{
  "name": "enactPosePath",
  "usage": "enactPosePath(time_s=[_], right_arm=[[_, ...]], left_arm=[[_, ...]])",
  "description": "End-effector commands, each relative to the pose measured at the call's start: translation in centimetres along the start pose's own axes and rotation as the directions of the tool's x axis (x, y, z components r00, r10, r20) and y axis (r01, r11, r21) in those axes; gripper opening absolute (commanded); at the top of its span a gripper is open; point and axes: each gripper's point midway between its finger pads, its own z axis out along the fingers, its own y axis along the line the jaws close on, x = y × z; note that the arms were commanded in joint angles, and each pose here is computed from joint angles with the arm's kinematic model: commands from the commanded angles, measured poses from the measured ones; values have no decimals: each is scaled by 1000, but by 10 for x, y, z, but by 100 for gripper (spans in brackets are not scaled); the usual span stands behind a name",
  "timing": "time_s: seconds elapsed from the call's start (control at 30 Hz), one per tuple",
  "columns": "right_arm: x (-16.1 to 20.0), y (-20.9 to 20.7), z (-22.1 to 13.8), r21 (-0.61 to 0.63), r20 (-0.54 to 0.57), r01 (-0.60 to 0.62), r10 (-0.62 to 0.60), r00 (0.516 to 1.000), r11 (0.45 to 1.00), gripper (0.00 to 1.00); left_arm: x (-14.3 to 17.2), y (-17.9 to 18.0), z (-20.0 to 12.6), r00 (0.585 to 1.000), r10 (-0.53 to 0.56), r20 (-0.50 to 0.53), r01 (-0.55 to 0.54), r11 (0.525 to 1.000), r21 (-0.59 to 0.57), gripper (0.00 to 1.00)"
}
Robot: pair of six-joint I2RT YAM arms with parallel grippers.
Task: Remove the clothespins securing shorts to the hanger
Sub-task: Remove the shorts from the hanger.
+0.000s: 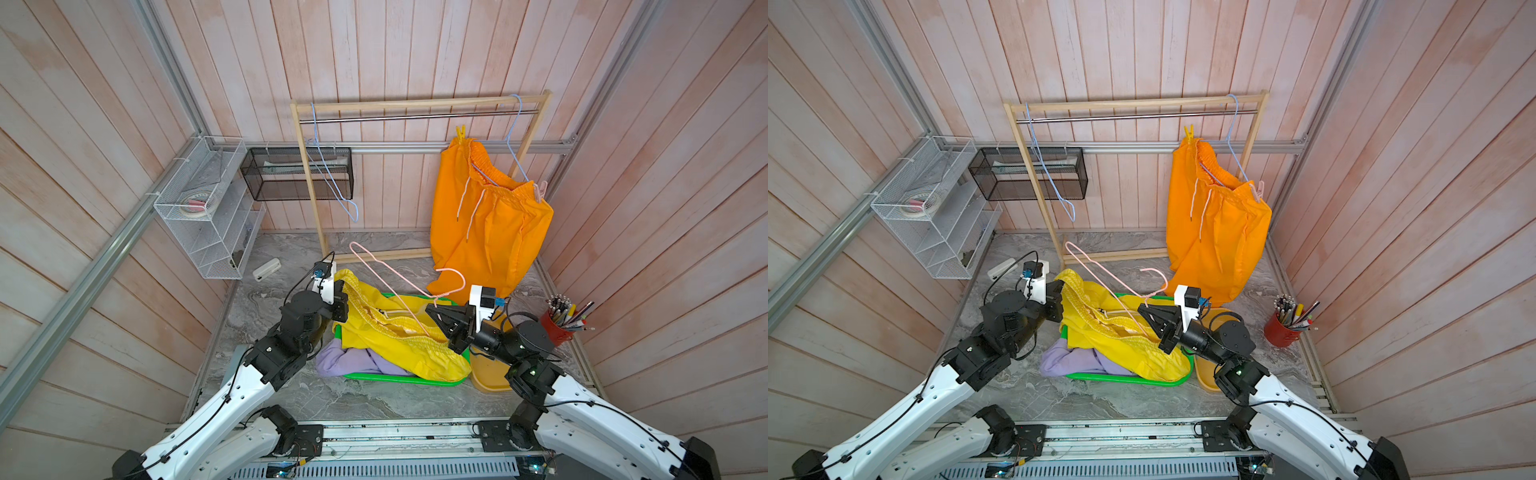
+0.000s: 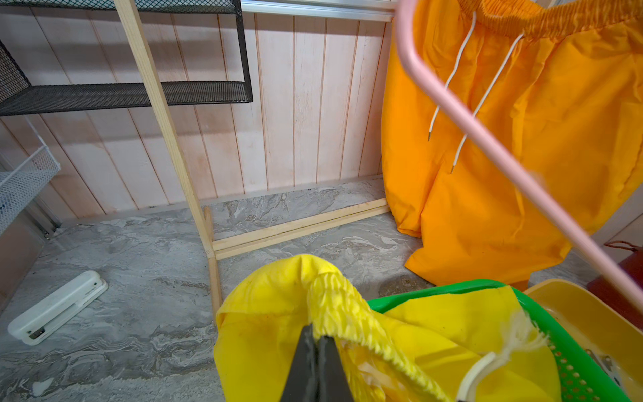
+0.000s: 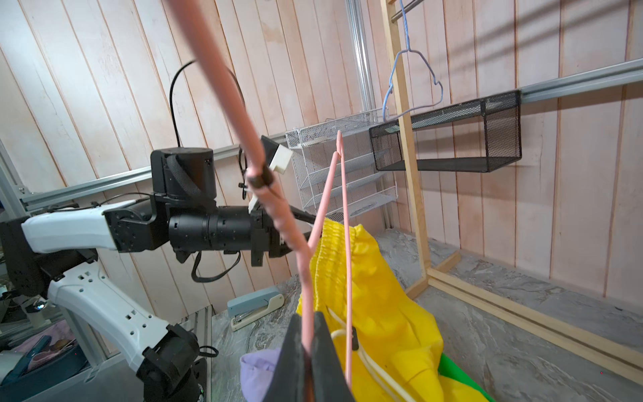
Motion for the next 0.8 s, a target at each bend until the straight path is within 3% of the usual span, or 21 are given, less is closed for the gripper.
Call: enactPosePath(time_s=[0.0,0.3,0.5,0.77], right_arm=[[-54,15,9,-57,175,48,-38,984,997,0],[-89,11,44,-51,252,135,-119,960,989,0],[-85,-2,58,-12,236,197,-189,953,980,0],[-78,-41,45,78,241,151,-166,956,985,0]], left_arm=[[-3,-10,-2,998,-57,36,54,996,70,0],[-2,-17,-8,991,-112,71,102,986,131,0],[-10,-43,-9,982,-172,81,146,956,254,0],[-17,-110,-4,996,-63,57,41,946,322,0]])
